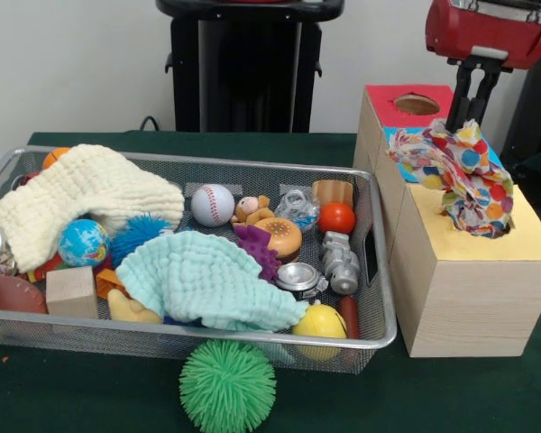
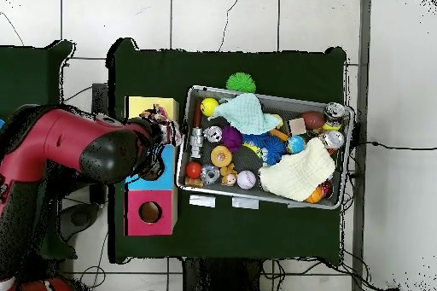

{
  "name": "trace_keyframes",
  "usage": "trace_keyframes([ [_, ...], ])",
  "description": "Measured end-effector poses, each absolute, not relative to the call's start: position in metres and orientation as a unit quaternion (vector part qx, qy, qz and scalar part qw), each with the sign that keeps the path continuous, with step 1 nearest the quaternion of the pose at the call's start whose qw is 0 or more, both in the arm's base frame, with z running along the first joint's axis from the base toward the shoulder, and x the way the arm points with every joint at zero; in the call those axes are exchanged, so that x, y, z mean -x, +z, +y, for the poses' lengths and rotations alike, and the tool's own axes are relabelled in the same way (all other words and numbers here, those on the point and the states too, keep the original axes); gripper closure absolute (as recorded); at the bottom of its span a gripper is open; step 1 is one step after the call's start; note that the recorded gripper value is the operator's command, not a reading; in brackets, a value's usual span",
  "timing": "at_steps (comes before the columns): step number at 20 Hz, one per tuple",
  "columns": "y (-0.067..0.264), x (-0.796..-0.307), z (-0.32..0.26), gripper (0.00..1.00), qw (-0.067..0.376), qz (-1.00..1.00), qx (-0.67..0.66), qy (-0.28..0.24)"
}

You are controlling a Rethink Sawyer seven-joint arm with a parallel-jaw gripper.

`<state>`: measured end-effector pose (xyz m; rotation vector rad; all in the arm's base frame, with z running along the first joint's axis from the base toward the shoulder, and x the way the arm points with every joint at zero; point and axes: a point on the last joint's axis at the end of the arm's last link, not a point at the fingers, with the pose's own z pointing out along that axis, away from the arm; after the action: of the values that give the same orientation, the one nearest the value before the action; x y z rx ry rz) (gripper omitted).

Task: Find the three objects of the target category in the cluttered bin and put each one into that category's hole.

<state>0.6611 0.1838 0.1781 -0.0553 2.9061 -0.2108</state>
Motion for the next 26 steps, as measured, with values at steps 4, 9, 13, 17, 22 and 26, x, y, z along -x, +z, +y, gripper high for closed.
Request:
trace_keyframes([
  [4,0.178,-0.661,0.184,1.0,0.114,0.991,0.019,-0.071],
  [9,0.176,-0.662,0.185,1.0,0.116,0.991,0.019,-0.066],
  [13,0.174,-0.663,0.187,1.0,0.118,0.991,0.018,-0.06],
  [17,0.173,-0.663,0.187,1.0,0.12,0.991,0.018,-0.059],
  [22,0.166,-0.665,0.186,1.0,0.128,0.989,0.02,-0.067],
  [26,0.156,-0.664,0.184,1.0,0.127,0.989,0.021,-0.073],
])
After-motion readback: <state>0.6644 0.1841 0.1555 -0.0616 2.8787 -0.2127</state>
